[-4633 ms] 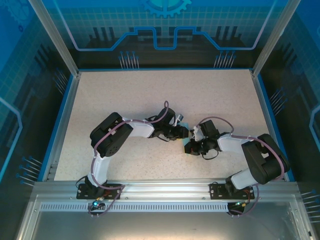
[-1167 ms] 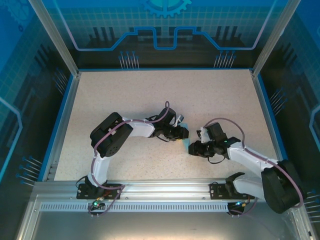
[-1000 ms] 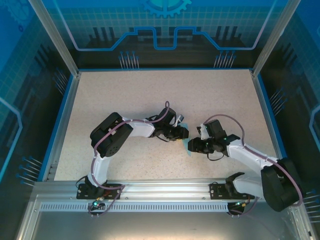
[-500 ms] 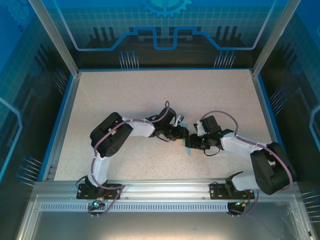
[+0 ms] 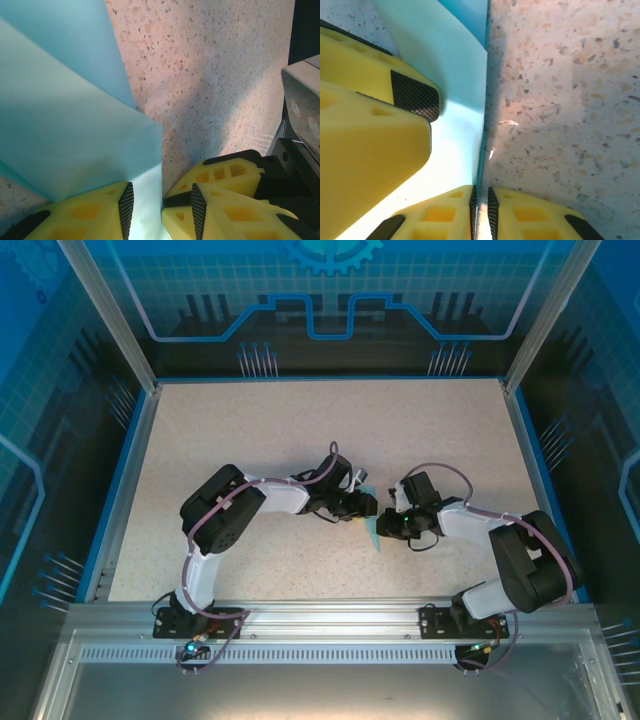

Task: Fold a paper plane with a square sheet of paper (pick it up from the middle)
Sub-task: Fold the wing for the fifth time at the center of the table.

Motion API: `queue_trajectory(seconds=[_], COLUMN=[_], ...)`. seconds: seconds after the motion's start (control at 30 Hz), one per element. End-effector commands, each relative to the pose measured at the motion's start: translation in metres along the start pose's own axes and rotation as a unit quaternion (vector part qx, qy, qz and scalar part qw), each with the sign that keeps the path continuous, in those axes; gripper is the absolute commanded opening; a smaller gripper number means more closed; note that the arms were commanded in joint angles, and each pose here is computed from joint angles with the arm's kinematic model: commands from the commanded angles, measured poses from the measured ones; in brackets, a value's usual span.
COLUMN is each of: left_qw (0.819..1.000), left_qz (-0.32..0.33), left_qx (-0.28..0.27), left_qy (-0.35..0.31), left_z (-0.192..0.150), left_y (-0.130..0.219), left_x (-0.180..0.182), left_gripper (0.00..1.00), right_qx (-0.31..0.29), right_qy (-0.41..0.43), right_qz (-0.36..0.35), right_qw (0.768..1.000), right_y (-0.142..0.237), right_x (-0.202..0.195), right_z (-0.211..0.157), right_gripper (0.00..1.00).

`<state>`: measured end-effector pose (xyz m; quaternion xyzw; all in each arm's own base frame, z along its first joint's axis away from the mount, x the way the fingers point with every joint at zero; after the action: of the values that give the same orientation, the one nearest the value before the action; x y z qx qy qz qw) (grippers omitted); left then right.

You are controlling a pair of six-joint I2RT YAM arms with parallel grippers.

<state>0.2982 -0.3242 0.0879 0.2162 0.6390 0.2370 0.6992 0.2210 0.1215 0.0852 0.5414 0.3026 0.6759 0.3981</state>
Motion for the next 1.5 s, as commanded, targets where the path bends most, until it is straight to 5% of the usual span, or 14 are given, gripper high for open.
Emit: queue_trajectory(seconds=[0.0, 0.27, 0.73, 0.93, 1.07, 1.23, 1.47], left_qw=[1.0, 0.998, 1.0, 1.0, 1.0, 1.0, 1.0], left_qz=[-0.02, -0.027, -0.002, 0.006, 0.003, -0.001, -0.002], left_qx=[-0.011, -0.044, -0.023, -0.015, -0.014, -0.015, -0.014], left_qy=[-0.02, -0.033, -0.005, 0.001, 0.002, 0.001, 0.001], left_z=[0.008, 0.019, 0.026, 0.024, 0.024, 0.025, 0.025], left_y=[0.015, 0.042, 0.009, 0.006, 0.005, 0.006, 0.006], left_x=[-0.026, -0.039, -0.008, -0.001, -0.002, -0.004, -0.005], left_gripper=[0.42, 0.47, 0.45, 0.44, 0.44, 0.44, 0.44], right_qx=[0.012, 0.027, 0.019, -0.029, -0.052, -0.033, -0.01], right_qy=[-0.011, -0.013, 0.001, 0.008, 0.019, 0.019, 0.003], right_qz=[-0.009, -0.012, 0.0, 0.002, 0.072, 0.15, 0.121], right_qw=[1.0, 0.999, 1.0, 1.0, 0.996, 0.988, 0.993], right_y=[-0.011, -0.016, 0.0, 0.03, 0.04, 0.029, 0.002], right_x=[-0.009, -0.009, 0.001, 0.011, 0.027, 0.042, 0.034], right_z=[-0.006, -0.004, 0.002, 0.007, 0.009, 0.012, 0.015], right_gripper=[0.16, 0.14, 0.15, 0.18, 0.15, 0.08, 0.06])
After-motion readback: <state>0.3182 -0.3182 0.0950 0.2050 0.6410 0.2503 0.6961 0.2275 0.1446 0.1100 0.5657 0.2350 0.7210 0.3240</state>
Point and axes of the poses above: each hand's point on the last joint's axis, 136 mm out from that joint toward the fingers, its own y axis back along the fingers, its own x axis along the line the jaws close on, z = x × y, the point moved 9 cm from there along y, back along the fingers, and after that the axes turned 4 degrees about y, right-handed, at the moved point
